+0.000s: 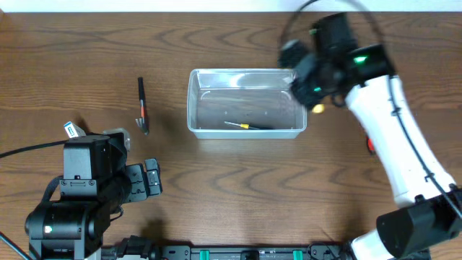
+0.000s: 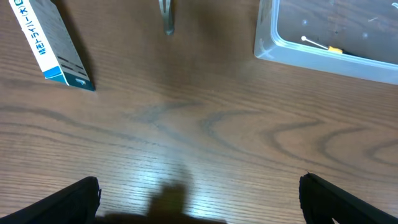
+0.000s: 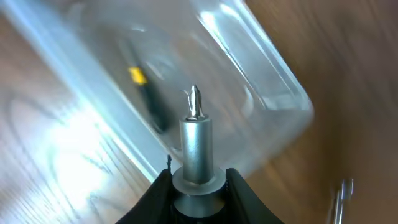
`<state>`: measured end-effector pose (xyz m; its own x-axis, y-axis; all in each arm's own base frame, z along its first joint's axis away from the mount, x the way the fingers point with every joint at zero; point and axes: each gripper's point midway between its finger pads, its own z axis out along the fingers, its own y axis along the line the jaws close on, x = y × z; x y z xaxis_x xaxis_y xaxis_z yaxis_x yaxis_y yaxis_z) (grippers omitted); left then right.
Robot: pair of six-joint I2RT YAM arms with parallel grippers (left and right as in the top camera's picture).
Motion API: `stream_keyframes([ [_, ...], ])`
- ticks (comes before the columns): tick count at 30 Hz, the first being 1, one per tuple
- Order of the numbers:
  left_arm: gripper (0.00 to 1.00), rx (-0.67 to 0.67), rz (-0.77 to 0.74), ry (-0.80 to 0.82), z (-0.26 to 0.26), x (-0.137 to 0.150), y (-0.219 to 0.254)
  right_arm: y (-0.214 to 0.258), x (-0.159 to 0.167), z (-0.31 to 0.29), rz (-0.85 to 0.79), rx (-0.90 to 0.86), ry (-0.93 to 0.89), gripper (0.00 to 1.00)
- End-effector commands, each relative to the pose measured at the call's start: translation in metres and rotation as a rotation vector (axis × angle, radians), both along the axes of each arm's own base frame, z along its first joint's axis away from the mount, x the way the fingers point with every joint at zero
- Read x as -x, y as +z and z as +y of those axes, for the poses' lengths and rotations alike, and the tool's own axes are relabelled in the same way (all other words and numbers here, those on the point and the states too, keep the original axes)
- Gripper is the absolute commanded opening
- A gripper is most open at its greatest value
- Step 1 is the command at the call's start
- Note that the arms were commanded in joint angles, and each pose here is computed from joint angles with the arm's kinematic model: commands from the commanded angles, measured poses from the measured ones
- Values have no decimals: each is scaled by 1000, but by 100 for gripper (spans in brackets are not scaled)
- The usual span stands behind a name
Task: Pack container
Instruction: 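Carry the ratchet screwdriver into the container and release it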
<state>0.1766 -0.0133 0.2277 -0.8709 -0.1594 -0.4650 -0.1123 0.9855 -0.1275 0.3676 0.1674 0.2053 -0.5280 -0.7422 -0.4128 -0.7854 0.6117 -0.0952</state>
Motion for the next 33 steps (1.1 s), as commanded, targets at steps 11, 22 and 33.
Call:
stream_keyframes([
  [11, 98, -10, -13, -6, 1, -2, 3, -102, -10, 83, 75, -4, 468, 1],
  [22, 98, -10, -13, -6, 1, -2, 3, -161, -5, 80, 209, 29, 463, 1],
  [33, 98, -10, -13, -6, 1, -2, 3, -158, -10, 79, 208, 28, 416, 88],
])
